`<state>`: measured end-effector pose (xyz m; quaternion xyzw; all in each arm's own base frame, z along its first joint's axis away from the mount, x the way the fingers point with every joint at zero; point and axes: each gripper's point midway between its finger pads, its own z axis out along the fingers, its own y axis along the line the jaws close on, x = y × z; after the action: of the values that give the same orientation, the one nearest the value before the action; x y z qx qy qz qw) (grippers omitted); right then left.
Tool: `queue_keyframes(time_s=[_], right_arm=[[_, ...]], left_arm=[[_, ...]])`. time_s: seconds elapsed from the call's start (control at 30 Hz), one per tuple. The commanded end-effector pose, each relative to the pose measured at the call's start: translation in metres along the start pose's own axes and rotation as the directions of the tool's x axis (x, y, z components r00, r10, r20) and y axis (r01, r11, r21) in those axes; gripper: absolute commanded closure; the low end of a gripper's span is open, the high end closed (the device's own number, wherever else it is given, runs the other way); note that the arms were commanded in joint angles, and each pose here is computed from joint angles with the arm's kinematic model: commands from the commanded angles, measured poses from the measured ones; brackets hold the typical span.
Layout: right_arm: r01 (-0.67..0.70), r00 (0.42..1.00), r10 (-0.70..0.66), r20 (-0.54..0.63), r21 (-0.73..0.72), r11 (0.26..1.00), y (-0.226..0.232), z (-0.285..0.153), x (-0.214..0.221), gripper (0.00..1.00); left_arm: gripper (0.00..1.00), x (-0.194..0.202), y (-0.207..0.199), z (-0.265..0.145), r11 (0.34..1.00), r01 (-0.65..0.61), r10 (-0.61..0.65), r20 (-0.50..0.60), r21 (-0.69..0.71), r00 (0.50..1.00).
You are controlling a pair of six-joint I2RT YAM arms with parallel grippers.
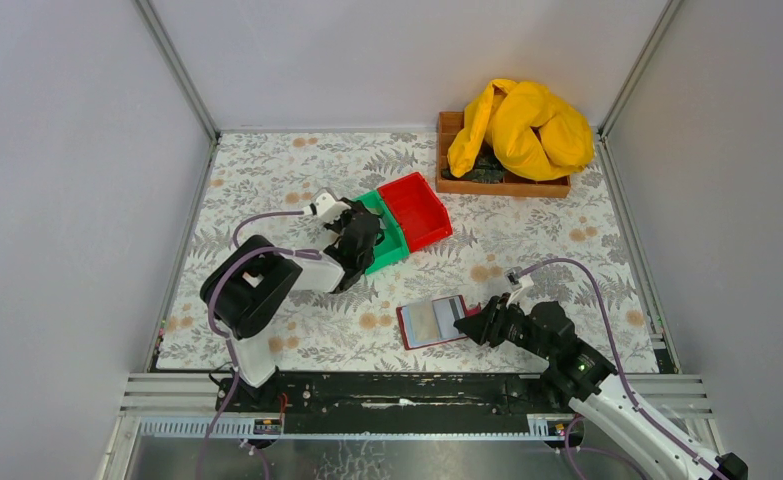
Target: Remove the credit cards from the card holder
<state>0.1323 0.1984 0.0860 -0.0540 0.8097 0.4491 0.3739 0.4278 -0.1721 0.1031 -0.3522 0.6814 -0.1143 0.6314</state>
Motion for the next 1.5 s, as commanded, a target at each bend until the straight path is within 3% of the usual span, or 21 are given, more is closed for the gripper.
queue_keyframes(time_s=[0.0,0.1,0.2,0.3,0.47,0.63,1.17,1.47], right_arm=[[0.012,1.000,-0.011,0.023,-0.043,0.999,0.009,0.000,-0.007,0.63],[0.011,1.000,-0.009,0.026,-0.043,0.999,0.009,0.000,-0.007,0.63],[0.010,1.000,-0.009,0.027,-0.040,0.999,0.009,0.000,-0.007,0.63],[0.012,1.000,-0.011,0.030,-0.033,0.999,0.008,0.001,-0.008,0.63],[0.014,0.999,-0.014,0.029,-0.029,0.999,0.008,0.000,-0.009,0.64],[0.019,0.999,-0.017,0.038,-0.041,0.999,0.010,-0.001,-0.010,0.64],[0.020,0.999,-0.018,0.044,-0.046,0.999,0.011,-0.002,-0.011,0.64],[0.021,0.999,-0.019,0.033,-0.035,0.999,0.009,-0.001,-0.010,0.64]], left_arm=[[0.68,-0.011,-0.013,0.003,1.000,0.014,-0.014,0.045,0.016,0.999],[0.67,-0.020,-0.021,-0.006,0.999,-0.001,-0.001,0.059,0.042,0.998],[0.77,-0.025,-0.039,-0.019,0.992,-0.080,0.076,0.035,0.101,0.996],[1.00,-0.011,-0.050,-0.029,0.992,-0.061,0.074,-0.115,0.110,0.991],[1.00,0.031,-0.030,-0.055,0.988,-0.155,0.129,-0.447,-0.022,0.885],[1.00,0.049,-0.013,-0.066,0.978,-0.197,0.125,-0.568,-0.067,0.813],[1.00,0.068,0.011,-0.046,0.943,-0.310,0.162,-0.643,-0.123,0.749],[1.00,0.074,0.022,-0.023,0.928,-0.342,0.174,-0.645,-0.145,0.744]])
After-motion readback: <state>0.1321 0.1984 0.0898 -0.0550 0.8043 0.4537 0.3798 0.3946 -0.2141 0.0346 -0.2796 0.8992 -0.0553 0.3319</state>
